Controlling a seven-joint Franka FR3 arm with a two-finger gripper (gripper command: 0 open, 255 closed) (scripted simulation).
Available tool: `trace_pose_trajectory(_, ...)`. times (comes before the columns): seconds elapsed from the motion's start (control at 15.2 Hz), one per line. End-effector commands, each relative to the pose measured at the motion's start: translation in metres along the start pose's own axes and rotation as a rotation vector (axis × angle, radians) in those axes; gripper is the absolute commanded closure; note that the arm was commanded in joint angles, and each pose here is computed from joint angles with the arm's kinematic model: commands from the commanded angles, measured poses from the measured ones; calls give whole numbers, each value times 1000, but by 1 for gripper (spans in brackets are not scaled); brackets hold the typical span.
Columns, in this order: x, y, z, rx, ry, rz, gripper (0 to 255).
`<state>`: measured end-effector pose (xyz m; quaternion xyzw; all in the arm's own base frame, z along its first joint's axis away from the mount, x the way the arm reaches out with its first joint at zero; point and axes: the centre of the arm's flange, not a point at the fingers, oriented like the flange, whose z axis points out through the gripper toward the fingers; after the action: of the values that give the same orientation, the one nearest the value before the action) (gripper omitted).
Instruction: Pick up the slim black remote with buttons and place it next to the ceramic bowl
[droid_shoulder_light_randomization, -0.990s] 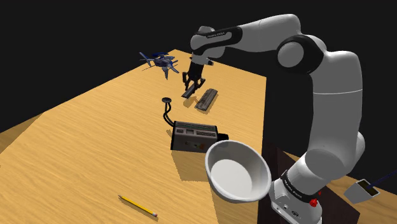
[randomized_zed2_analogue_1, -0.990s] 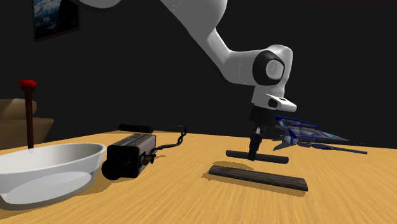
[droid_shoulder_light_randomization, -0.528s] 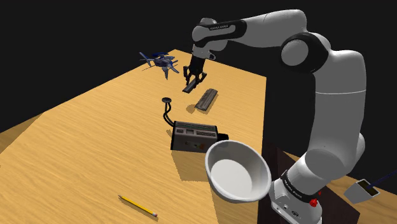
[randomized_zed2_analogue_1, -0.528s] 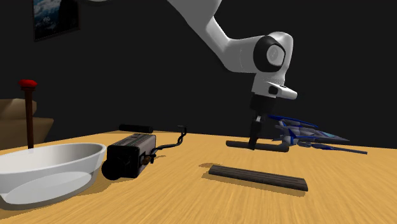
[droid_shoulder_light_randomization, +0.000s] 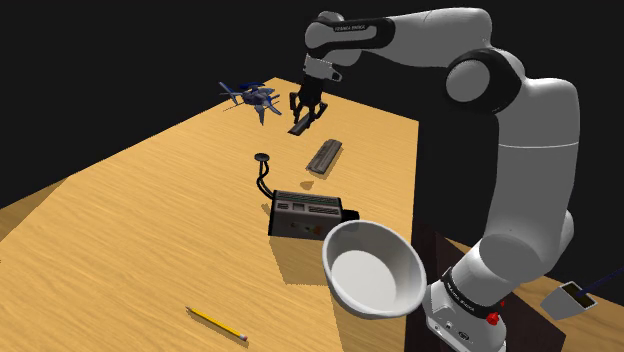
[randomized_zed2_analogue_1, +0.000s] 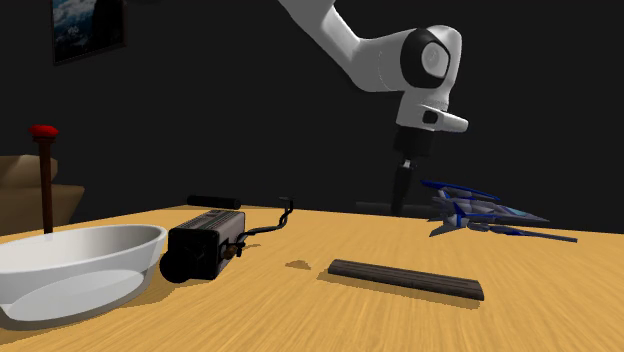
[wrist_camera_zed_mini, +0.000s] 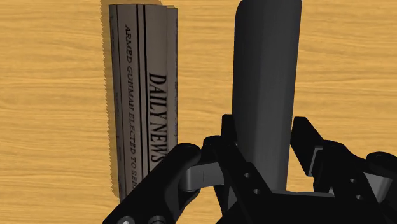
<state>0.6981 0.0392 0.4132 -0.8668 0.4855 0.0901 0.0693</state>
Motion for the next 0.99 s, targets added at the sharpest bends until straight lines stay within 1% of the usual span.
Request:
trace_pose_trajectory(0.0, -3, -1, -11, 0, 0, 0, 255)
trace_pose_trajectory(0.53, -12, -2, -50, 0, 0, 0, 255)
trace_pose_trajectory(0.92, -46, 69, -45, 0, 0, 0, 255)
